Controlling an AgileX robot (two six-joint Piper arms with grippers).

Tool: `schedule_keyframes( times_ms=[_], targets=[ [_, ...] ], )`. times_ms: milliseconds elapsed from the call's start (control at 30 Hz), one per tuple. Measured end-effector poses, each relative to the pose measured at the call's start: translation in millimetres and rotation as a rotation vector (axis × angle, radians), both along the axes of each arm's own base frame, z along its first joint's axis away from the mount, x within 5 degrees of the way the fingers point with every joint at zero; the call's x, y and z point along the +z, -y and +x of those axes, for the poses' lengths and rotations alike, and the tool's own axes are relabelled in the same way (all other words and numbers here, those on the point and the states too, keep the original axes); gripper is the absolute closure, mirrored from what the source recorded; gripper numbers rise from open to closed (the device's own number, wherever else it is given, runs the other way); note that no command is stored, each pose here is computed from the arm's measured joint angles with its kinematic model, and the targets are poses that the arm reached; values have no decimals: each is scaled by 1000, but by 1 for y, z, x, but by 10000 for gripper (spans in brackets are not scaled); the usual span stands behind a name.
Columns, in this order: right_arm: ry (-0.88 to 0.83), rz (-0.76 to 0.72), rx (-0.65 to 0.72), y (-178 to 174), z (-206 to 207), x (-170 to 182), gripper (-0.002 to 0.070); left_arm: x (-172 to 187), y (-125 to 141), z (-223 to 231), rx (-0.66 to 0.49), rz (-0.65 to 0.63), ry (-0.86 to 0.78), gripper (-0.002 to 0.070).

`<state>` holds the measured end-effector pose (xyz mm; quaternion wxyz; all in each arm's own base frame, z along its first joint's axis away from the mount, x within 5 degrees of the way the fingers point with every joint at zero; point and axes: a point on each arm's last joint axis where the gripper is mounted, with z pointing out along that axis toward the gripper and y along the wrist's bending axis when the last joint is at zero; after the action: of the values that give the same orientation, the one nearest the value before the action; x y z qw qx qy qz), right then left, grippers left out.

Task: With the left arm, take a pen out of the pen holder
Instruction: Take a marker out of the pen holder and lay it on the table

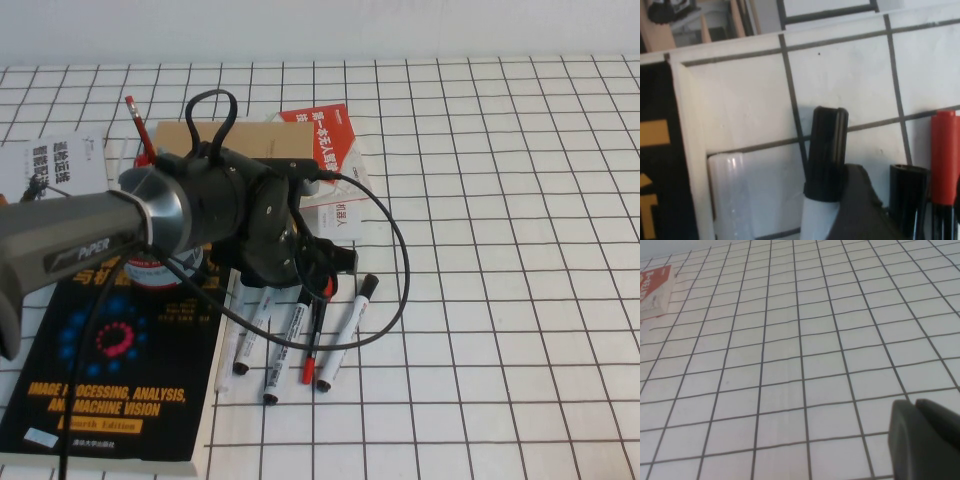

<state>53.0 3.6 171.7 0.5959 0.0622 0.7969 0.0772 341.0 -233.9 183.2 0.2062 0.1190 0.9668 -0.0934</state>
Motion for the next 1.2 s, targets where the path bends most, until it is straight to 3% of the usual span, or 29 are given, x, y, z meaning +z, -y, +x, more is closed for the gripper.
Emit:
schedule_keyframes(
  times_ms=[133,300,367,500,600,867,1200],
  targets=[
    [0,0,0,0,0,0,693,15,0,-3,-25,6,46,317],
    [0,0,0,0,0,0,693,60,9,-18,-122,-26,199,338],
    [0,0,0,0,0,0,693,79,13,-26,-172,-33,277,396],
    [0,0,0,0,0,0,692,105,15,-45,-249,-69,406,588],
    [0,0,0,0,0,0,693,110,7,-61,-280,-114,475,652],
    [0,0,0,0,0,0,692,129,-35,-114,-360,-176,646,674],
    [0,0,0,0,0,0,692,171,-94,-167,-302,-74,597,675]
  ],
)
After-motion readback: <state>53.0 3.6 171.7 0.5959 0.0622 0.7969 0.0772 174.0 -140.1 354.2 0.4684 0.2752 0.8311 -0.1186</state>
